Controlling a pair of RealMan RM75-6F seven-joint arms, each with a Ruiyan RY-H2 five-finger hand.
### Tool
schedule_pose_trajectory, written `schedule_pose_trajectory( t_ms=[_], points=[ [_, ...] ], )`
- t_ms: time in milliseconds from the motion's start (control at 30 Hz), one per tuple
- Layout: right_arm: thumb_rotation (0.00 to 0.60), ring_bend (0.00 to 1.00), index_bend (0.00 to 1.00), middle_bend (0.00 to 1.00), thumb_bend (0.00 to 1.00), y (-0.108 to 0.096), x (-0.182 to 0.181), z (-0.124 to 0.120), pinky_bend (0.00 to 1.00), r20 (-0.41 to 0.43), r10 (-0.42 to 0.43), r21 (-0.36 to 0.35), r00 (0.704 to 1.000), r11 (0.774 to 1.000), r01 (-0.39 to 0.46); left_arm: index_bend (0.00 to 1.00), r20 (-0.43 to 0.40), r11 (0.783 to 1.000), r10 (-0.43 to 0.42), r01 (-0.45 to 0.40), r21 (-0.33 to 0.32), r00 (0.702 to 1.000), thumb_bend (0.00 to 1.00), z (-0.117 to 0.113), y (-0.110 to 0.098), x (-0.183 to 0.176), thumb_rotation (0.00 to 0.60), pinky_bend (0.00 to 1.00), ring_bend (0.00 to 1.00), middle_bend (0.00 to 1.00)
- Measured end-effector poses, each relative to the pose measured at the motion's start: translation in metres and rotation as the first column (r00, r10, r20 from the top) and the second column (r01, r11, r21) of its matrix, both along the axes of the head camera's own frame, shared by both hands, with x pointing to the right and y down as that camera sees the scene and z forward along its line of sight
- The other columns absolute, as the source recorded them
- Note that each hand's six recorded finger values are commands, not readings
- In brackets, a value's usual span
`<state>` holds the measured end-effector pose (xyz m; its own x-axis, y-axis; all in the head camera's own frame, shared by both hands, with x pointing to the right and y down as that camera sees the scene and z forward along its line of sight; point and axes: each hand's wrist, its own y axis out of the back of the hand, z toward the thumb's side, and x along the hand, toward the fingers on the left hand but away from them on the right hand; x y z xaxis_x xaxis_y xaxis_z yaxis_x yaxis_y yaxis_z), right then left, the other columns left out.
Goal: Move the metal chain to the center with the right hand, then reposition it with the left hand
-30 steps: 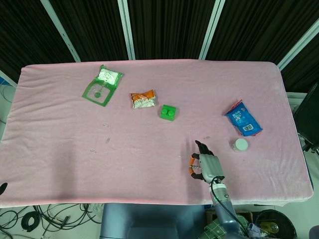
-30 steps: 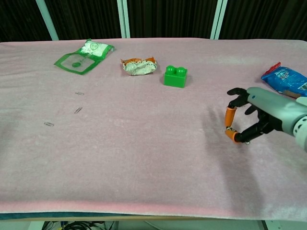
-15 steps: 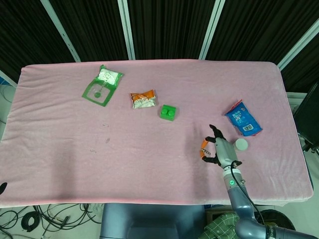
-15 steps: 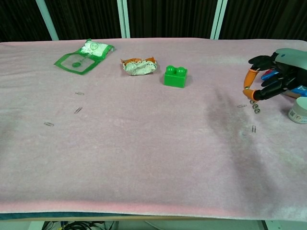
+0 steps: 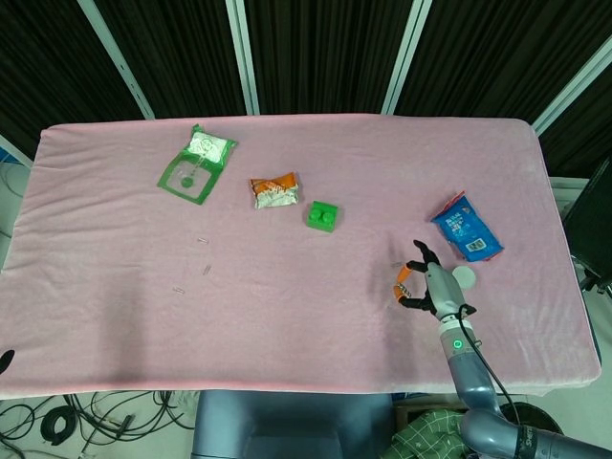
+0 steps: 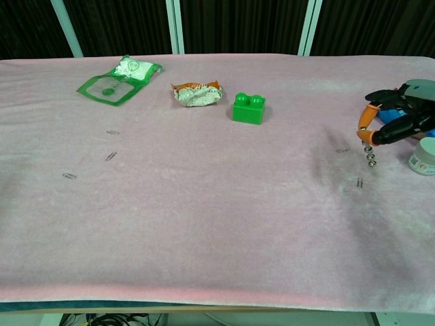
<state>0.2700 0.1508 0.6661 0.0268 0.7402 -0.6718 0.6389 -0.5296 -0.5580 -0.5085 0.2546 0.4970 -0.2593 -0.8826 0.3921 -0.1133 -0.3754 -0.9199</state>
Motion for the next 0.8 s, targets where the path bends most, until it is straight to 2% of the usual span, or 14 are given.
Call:
schedule_pose_trajectory(
  t_ms=[800],
  points=[
    [0.6,0.0,0.6,0.0,0.34,0.007,-0.004,0.028,0.18,0.045,0.019,-0.047,0.999,0.999,-0.017,0.04,0.005,1.0,-0.004,0.004,0.009,1.0,0.19,-0.001,0.0,-0.001,0.6,0.0,0.0,0.0]
  ],
)
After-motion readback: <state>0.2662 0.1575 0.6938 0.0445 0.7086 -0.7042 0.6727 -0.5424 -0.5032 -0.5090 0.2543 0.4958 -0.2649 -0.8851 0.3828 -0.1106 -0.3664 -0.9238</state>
